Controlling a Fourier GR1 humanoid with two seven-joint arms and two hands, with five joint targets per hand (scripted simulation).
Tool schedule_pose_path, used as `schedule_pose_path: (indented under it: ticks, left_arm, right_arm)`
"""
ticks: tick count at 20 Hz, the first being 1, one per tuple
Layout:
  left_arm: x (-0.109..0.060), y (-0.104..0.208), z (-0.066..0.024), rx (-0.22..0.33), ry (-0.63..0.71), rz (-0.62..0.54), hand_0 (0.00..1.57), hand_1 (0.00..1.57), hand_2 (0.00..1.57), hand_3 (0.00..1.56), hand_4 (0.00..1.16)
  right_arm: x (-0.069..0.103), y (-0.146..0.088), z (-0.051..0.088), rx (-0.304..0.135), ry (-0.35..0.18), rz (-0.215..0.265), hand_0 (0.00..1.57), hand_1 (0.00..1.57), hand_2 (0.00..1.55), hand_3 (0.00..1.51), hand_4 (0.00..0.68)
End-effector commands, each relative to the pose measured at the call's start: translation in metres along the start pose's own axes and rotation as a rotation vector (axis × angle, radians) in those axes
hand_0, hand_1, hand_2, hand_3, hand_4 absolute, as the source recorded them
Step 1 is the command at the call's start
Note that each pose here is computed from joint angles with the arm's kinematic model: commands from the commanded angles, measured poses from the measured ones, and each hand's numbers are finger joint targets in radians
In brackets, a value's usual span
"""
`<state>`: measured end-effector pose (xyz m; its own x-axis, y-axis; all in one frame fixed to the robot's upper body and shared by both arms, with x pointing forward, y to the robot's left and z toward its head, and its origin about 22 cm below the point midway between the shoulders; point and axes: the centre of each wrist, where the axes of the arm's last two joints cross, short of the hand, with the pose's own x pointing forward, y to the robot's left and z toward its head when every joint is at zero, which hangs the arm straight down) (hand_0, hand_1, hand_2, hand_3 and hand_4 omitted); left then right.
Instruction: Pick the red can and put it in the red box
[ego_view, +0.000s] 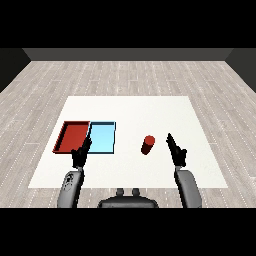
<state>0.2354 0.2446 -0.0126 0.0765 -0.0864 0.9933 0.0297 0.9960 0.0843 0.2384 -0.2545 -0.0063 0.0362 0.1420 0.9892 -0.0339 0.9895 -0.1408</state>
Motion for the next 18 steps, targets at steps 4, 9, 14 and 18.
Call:
schedule_pose_path:
  ticks: [4, 9, 14, 18]
  left_arm:
    - [0.012, 0.004, -0.004, 0.001, -0.072, -0.007, 0.0, 0.0, 0.0, 0.0, 0.0]
    - [0.049, 0.002, -0.0053, 0.01, -0.514, 0.084, 0.0, 0.0, 0.0, 0.0, 0.0]
    - [0.028, 0.008, -0.0037, 0.026, -0.551, 0.094, 0.0, 0.0, 0.0, 0.0, 0.0]
    - [0.019, -0.002, 0.0082, 0.023, -0.55, 0.098, 0.0, 0.0, 0.0, 0.0, 0.0]
  right_arm:
    - [0.003, -0.065, 0.025, -0.035, -0.054, -0.031, 0.0, 0.0, 0.0, 0.0, 0.0]
    - [0.019, -0.079, 0.032, 0.019, -0.371, -0.114, 0.0, 0.0, 0.0, 0.0, 0.0]
    - [-0.018, -0.09, 0.043, 0.034, -0.398, -0.16, 0.0, 0.0, 0.0, 0.0, 0.0]
    - [-0.011, -0.109, 0.04, 0.018, -0.397, -0.136, 0.0, 0.0, 0.0, 0.0, 0.0]
